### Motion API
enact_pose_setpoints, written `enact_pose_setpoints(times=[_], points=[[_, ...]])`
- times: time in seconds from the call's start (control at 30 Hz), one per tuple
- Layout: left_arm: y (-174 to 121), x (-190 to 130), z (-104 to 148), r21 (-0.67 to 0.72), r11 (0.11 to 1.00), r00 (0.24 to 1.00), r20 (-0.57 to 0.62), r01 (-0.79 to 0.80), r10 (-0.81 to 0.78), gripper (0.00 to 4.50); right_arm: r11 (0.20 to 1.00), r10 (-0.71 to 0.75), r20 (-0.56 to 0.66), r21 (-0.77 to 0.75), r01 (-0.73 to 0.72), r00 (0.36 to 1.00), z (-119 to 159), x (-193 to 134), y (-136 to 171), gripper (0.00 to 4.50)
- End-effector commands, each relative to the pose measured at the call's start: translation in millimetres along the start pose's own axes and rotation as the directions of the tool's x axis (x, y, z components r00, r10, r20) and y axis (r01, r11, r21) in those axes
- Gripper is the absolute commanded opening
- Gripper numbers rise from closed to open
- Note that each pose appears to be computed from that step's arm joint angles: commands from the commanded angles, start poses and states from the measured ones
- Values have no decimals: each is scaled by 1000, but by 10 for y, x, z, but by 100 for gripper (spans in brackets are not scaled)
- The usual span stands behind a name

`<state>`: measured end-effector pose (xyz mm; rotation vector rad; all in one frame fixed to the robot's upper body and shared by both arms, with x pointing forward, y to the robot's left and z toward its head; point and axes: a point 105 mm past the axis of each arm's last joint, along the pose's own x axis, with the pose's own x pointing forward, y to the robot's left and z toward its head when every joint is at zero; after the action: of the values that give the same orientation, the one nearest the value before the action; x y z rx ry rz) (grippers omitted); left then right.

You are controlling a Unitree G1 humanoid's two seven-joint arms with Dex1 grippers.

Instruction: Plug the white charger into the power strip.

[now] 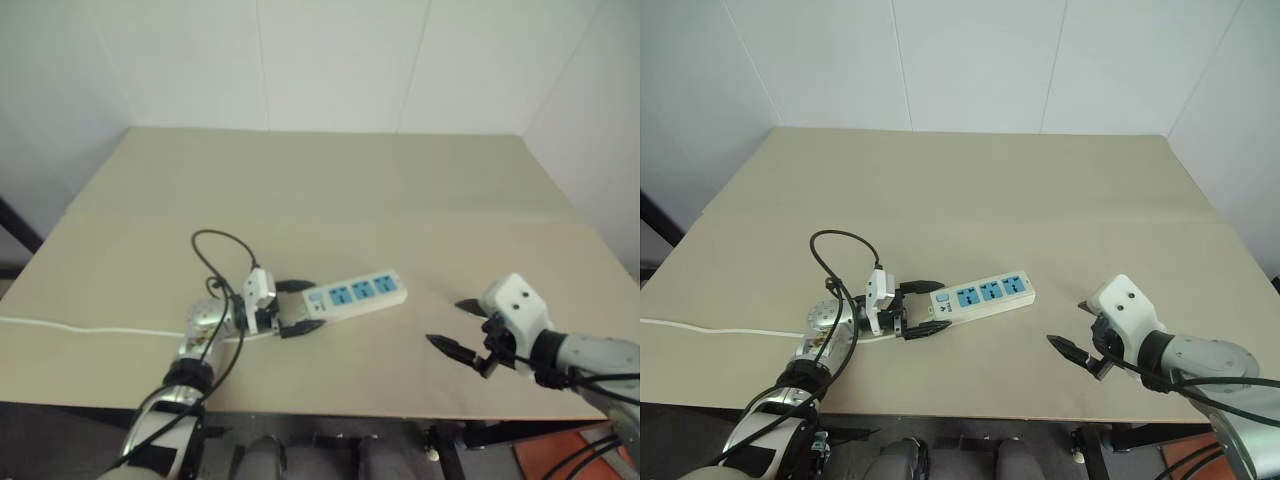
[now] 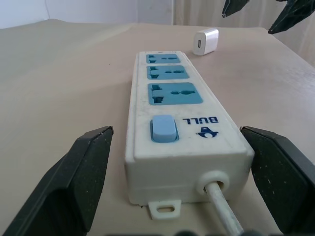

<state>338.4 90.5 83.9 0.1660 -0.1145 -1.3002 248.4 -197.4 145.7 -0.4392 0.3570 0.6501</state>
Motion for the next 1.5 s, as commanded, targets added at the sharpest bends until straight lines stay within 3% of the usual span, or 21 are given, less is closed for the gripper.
enact_pose_setpoints(times=[0.03, 0.43, 0.57, 0.83, 1.03, 1.13, 1.23, 1.5], points=[[-5, 14, 18, 51, 999, 999, -33, 10, -8, 447, 999, -16, 22, -30, 17, 1000, 79, -26, -16, 450], [-125, 92, -64, 10, 1000, 999, -35, 18, -17, 447, 999, -5, 1, -40, 5, 1000, 65, -20, -34, 450], [-138, 87, -96, 2, 1000, 998, -54, 12, -11, 334, 999, -4, -4, -41, 4, 1000, 56, -21, -38, 450], [-141, 102, -79, -1, 1000, 998, -56, -6, 6, 326, 994, 10, -33, -107, -14, 999, 165, -17, -146, 450], [-258, 124, -98, -39, 998, 996, -73, 48, -51, 326, 968, 52, -219, -227, -103, 974, 344, -40, -525, 450], [-295, 128, -82, -47, 995, 992, -87, 87, -91, 326, 957, 73, -409, -228, -180, 909, 282, 11, -732, 450], [-287, 148, -37, -44, 993, 990, -87, 108, -111, 326, 935, 95, -514, -249, -254, 852, 234, 89, -828, 450], [-259, 189, -15, -19, 986, 977, -134, 167, -168, 326, 945, 79, -661, -188, -267, 746, 73, 303, -1075, 450]])
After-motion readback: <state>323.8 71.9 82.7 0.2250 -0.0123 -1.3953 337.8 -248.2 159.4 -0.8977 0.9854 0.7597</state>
